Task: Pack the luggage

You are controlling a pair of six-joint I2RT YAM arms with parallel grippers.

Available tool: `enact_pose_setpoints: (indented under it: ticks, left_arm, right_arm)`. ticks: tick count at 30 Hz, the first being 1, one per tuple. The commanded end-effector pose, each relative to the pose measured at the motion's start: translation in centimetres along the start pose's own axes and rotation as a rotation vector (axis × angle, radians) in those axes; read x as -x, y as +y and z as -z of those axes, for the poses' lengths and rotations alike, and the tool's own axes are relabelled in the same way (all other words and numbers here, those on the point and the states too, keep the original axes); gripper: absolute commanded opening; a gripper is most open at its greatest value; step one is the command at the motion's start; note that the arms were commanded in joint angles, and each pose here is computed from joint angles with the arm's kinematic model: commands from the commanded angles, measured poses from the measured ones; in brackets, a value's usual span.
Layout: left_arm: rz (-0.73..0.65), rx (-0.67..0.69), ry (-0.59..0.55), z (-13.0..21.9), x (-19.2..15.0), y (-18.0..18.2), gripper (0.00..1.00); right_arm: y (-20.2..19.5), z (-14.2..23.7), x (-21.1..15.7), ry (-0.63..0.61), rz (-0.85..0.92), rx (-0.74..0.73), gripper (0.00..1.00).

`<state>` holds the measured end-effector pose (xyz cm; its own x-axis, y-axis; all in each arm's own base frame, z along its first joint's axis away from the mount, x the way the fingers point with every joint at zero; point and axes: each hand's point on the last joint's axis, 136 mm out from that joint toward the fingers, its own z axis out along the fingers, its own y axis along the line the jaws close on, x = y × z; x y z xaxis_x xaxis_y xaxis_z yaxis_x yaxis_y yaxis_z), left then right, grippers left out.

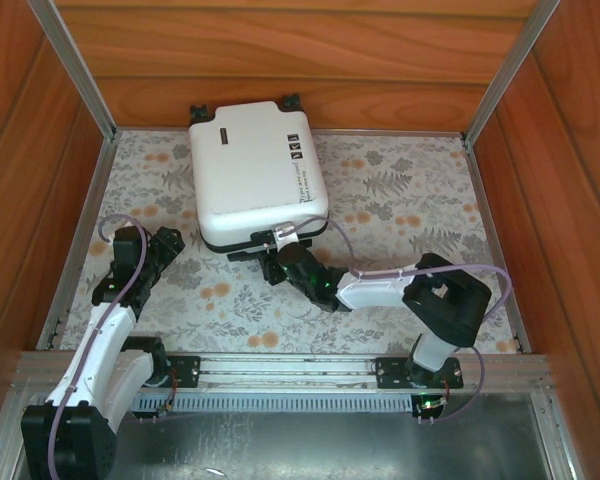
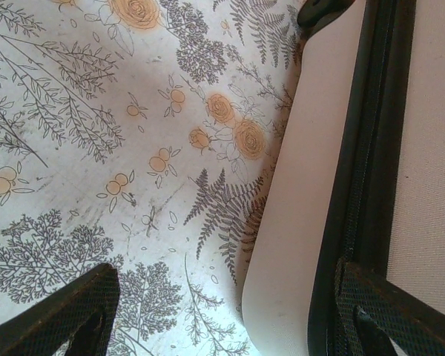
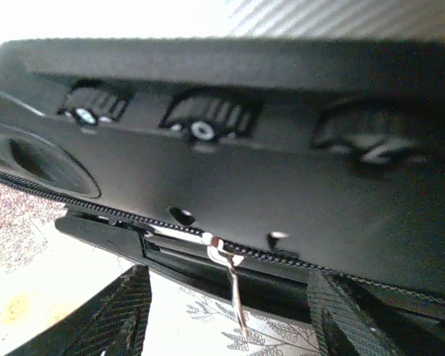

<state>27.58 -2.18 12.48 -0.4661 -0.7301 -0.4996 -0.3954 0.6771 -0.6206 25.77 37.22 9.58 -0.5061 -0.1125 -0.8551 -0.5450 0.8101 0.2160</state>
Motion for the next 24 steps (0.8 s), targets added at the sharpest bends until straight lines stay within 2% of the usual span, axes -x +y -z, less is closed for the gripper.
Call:
enact_pose_setpoints:
  ticks: [1,4,6,9,12,13,17,19,22,24]
  left_arm:
    - [-0.015,0.006,0.018,-0.1,-0.5,0.1,0.80]
    - [-0.024,0.005,0.022,-0.1,-0.6,-0.1,0.79]
    - [-0.028,0.008,0.031,-0.1,-0.9,0.0,0.78]
    - [-0.022,0.011,0.035,0.5,-1.7,0.3,0.76]
    - [0.055,0.016,0.037,1.7,-3.2,1.1,0.74]
    - [0.090,0.026,0.044,2.0,-3.8,1.5,0.73]
    - [0.203,0.005,0.155,2.6,-8.1,1.9,0.73]
    - [0.217,-0.004,0.199,2.7,-10.2,1.7,0.73]
    - [0.173,-0.074,0.207,3.2,-12.6,-0.1,0.74]
    - [0.193,-0.170,0.180,3.5,-13.9,-1.4,0.76]
  right_arm:
    - [-1.0,-0.8,0.5,-0.080,-0.060,-0.060,0.53]
    - [-1.4,-1.4,0.1,-0.072,-0.066,-0.091,0.47]
    - [-1.8,-1.7,-0.1,-0.070,-0.070,-0.115,0.39]
    - [-2.1,-1.8,0.0,-0.077,-0.069,-0.130,0.22]
    - [-2.2,-1.2,0.6,-0.076,-0.063,-0.130,0.03]
    - [-2.2,-1.0,0.8,-0.071,-0.061,-0.131,0.00]
    - [-2.6,0.0,0.9,-0.006,-0.059,-0.092,0.00]
    - [-2.5,0.7,1.6,0.014,-0.071,-0.039,0.00]
    - [-2.6,1.3,1.5,0.064,-0.072,0.008,0.00]
    - [-2.5,1.5,1.5,0.082,-0.070,0.027,0.00]
